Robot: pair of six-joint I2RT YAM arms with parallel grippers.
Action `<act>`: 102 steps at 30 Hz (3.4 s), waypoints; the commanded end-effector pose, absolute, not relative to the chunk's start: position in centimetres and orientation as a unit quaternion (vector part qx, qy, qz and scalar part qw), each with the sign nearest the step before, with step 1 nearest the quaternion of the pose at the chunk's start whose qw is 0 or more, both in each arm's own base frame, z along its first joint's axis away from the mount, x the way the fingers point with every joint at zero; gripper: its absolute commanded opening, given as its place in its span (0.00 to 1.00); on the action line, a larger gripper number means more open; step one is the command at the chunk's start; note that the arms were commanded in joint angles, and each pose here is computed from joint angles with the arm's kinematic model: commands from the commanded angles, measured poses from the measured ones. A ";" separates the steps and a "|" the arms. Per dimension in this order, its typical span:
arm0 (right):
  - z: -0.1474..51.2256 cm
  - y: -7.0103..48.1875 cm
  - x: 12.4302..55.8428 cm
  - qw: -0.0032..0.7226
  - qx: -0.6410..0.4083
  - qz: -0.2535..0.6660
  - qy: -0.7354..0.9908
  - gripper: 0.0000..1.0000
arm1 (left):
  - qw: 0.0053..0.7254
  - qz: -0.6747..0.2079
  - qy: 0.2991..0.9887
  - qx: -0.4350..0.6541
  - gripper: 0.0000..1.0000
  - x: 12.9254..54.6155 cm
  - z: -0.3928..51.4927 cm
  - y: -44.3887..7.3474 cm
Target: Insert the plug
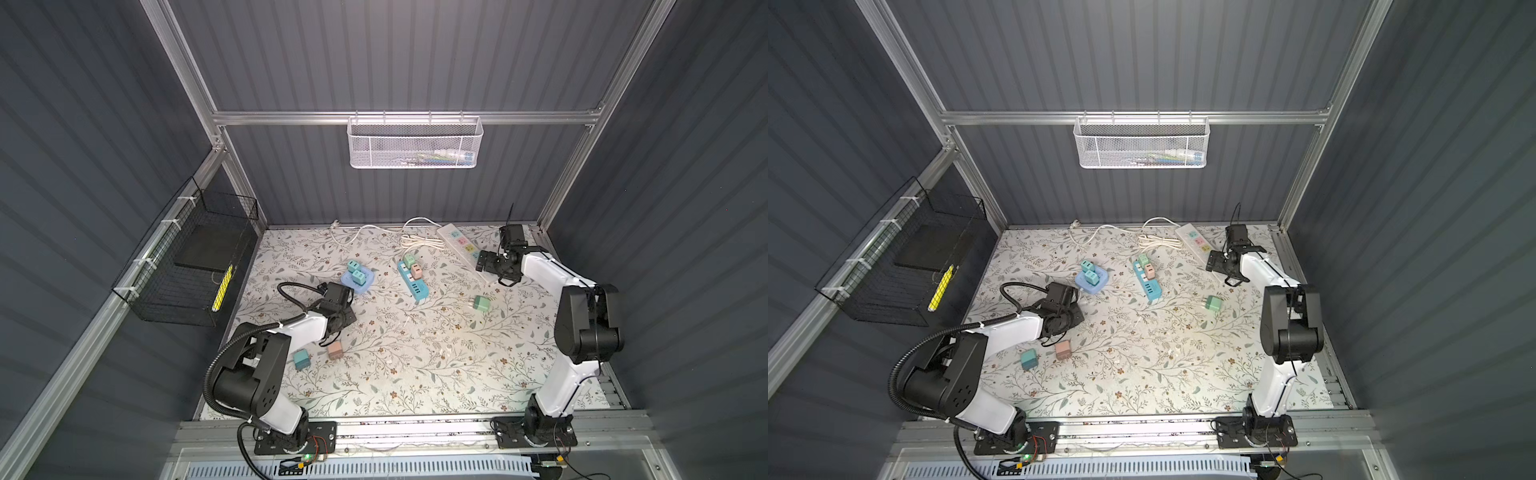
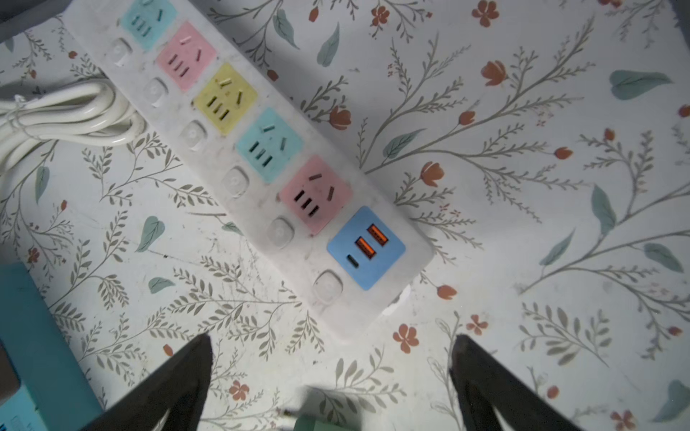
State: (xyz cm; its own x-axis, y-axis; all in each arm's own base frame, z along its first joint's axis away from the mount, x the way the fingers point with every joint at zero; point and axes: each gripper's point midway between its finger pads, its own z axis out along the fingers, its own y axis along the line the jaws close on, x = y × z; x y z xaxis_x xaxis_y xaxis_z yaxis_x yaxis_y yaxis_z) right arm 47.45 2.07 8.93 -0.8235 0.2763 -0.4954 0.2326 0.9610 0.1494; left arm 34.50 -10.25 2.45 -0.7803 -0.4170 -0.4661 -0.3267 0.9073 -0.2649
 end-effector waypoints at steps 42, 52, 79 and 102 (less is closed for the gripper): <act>2.8 10.7 48.0 0.114 0.005 0.043 0.993 0.99 | 0.330 -0.208 0.907 -0.158 0.75 37.9 18.0 -9.3; 2.3 12.1 47.9 0.104 0.004 -0.032 0.994 0.90 | 0.358 -0.208 0.900 -0.139 0.76 37.0 20.6 -9.1; 2.4 18.1 27.3 0.089 -0.012 0.007 0.996 0.84 | 0.344 -0.268 0.890 -0.133 0.76 33.6 19.7 -10.4; 11.0 7.4 37.8 0.188 0.199 0.026 0.961 0.94 | 0.313 -0.305 0.892 -0.113 0.78 37.7 19.9 -13.1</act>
State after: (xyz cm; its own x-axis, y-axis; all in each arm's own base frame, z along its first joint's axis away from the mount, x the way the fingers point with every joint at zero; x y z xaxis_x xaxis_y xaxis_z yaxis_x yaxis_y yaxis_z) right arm 36.32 7.34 12.20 -0.8579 0.3445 -0.3812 0.3332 0.9378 0.0977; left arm 37.16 -11.93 18.71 -0.7780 -0.3990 -0.4853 -0.0521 0.8108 -0.5830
